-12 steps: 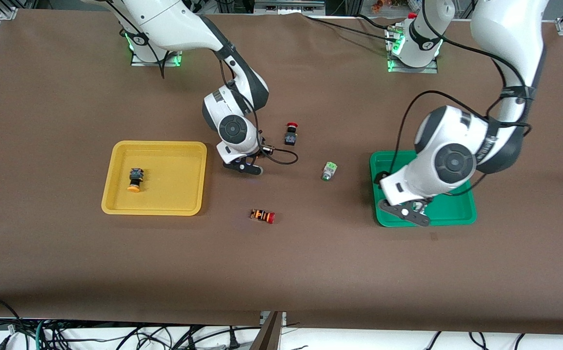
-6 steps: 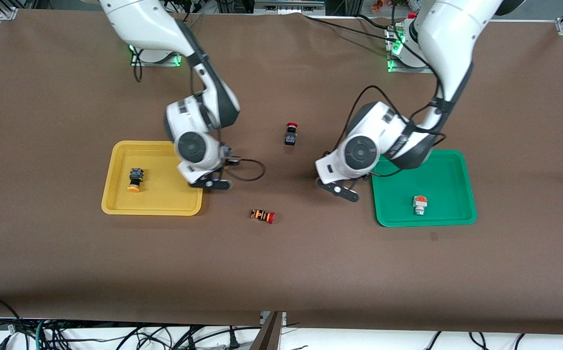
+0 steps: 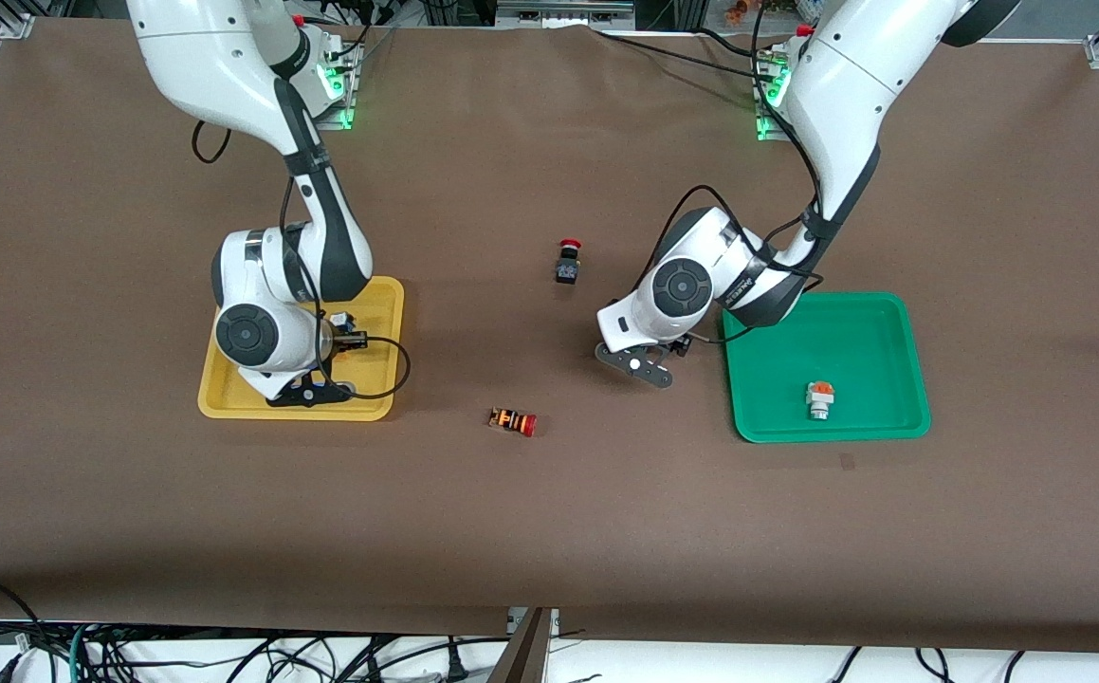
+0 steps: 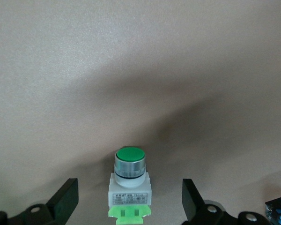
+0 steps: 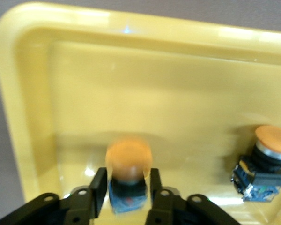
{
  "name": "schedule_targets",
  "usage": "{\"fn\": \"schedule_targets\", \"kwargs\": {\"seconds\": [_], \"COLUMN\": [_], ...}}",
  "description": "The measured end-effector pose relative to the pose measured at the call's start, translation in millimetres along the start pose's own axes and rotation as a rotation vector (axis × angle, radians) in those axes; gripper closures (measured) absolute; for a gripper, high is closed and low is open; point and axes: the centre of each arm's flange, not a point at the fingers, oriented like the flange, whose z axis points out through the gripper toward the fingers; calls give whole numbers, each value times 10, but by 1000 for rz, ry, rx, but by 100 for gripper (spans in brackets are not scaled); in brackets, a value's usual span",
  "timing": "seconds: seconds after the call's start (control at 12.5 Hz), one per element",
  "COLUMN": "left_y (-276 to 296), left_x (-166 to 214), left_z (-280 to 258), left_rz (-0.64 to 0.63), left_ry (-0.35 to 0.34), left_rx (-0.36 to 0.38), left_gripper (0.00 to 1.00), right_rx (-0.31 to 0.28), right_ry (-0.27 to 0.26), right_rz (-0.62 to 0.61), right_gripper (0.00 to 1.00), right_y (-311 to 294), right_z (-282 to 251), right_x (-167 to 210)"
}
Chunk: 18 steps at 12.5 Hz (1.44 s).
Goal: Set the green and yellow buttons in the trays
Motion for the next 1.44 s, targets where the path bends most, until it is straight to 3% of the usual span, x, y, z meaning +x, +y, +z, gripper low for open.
{"fn": "schedule_targets", "kwargs": {"seconds": [0.08,0.32,0.48,0.64,0.8,1.04,1.2,1.44], "left_y": [1,-6,-35,-172,-580,-1619,-2331,-2768], "left_x": [-12,-54,-38,-19,-50,-340,-559,-841], "left_z": [24,168,129,-113,-617,-1136,-1082,-619], "left_rz": [0,-2,-22,-44,-81,-144,-218,-285], "left_ry": [-5,-31,-28,-39,-51,-148,-202,-285], "left_rx": [0,0,0,14,36,48,18,-24], "left_gripper": [3,37,59,59,59,59,59,59], "right_rx": [3,25,41,55,95,80,86,86], "right_ry": [15,39,17,11,38,69,107,170], "right_rz": [2,8,8,20,27,-12,-28,-24], "right_gripper": [39,4,0,0,0,0,0,0], "right_y": [40,138,339,615,896,1165,1198,1320], "right_z": [-35,-688,-1323,-1902,-2326,-2777,-3063,-3541], "right_x": [43,155,105,-25,-200,-636,-997,-1523]}}
